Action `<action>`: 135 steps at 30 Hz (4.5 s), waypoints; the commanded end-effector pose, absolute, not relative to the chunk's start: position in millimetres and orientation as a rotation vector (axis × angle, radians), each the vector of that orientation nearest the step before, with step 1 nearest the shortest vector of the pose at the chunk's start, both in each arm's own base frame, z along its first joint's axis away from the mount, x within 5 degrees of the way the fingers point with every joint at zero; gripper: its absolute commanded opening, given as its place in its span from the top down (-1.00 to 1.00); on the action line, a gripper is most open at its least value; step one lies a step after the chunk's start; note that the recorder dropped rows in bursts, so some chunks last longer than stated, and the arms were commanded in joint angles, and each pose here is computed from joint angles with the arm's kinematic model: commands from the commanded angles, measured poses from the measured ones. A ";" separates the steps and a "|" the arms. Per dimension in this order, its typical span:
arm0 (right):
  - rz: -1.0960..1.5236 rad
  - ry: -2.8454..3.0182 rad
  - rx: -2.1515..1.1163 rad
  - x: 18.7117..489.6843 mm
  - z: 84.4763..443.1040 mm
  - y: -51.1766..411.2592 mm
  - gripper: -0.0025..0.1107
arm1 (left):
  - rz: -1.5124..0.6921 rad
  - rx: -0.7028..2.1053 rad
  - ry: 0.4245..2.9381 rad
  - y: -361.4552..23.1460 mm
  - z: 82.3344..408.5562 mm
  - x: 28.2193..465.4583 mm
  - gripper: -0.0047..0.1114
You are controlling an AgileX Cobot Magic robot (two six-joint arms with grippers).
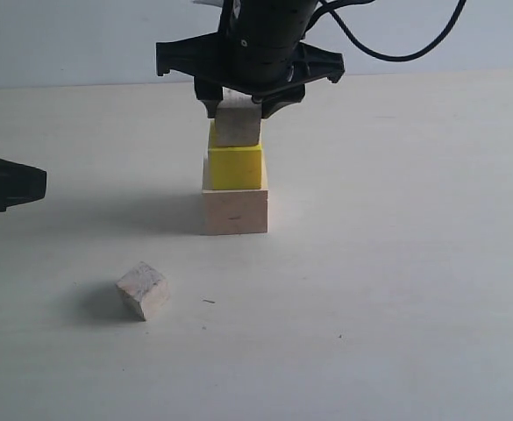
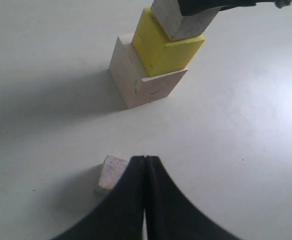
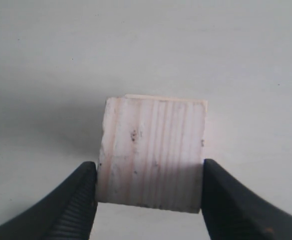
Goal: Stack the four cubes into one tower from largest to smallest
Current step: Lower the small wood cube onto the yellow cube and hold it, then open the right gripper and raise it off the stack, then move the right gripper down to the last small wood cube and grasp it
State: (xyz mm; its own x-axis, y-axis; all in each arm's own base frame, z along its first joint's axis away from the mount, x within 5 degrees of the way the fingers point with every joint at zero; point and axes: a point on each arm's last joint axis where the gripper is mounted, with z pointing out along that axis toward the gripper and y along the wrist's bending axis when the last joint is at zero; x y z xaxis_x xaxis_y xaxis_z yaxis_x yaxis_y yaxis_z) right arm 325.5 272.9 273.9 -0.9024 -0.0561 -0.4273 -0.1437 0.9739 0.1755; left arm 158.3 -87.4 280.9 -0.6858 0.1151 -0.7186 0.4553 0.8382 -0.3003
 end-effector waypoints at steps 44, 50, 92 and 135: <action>0.295 2.665 -0.161 327.1 276.6 274.7 -0.33 | -0.610 0.408 2.278 -87.0 281.9 157.0 0.92; 0.302 2.693 -0.145 323.2 279.3 273.2 -0.33 | -0.610 0.408 2.278 -87.0 281.9 157.0 0.92; 0.430 2.639 -1.261 219.3 222.6 327.8 0.77 | -0.311 0.306 2.308 -59.5 286.9 145.9 0.92; 0.334 2.552 -1.463 262.0 171.0 381.3 -0.03 | -0.076 0.160 2.446 -29.4 287.8 114.2 0.92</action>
